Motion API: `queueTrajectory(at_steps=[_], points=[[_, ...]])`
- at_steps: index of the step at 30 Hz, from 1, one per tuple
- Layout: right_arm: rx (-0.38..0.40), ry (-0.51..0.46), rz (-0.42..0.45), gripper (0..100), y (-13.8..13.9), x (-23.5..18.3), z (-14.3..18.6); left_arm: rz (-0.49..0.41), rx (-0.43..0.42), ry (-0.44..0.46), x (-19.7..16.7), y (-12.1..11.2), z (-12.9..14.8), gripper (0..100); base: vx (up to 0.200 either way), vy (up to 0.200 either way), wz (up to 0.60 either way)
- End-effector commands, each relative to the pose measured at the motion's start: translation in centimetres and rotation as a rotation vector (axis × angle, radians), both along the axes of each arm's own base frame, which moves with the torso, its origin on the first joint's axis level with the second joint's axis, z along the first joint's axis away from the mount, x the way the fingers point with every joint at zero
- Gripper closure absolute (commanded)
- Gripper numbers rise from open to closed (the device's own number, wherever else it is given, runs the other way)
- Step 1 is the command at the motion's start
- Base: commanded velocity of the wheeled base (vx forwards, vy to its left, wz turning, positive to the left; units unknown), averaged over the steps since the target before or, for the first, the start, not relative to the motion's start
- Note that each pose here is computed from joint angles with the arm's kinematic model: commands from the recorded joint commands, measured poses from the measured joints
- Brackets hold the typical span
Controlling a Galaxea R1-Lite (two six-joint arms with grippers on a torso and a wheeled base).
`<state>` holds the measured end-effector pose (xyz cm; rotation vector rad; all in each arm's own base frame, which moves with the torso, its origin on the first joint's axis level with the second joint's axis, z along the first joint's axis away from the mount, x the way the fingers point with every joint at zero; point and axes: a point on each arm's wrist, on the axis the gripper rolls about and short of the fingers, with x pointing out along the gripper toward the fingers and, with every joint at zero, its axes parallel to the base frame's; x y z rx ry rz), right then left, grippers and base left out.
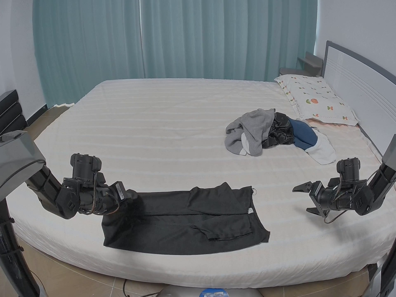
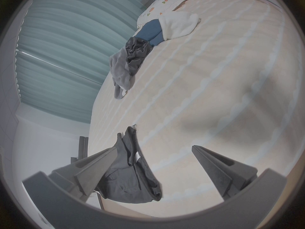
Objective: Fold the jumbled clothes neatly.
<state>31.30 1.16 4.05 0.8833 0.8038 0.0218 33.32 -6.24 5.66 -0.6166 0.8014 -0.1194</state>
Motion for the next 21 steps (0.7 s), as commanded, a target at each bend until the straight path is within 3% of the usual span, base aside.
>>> queueTrajectory(at_steps=[1, 10, 18, 21], points=[[0.001, -0.012, 0.0, 0, 0.0, -0.2, 0.4, -0.044, -0.039, -0.015, 0.9, -3.5, 2.5, 100, 0.0, -0.2, 0.0], [0.002, -0.012, 0.005, 0, 0.1, -0.2, 0.4, -0.121, -0.046, 0.037, 2.1, -7.7, 4.1, 100, 0.0, -0.2, 0.0], [0.0, -0.011, 0.007, 0, 0.2, -0.2, 0.4, -0.155, -0.022, 0.067, 3.2, -10.8, 3.7, 100, 0.0, -0.2, 0.0], [0.001, -0.009, 0.007, 0, 0.2, -0.2, 0.3, -0.15, 0.004, 0.075, 3.5, -11.8, 2.9, 100, 0.0, 0.0, 0.0]])
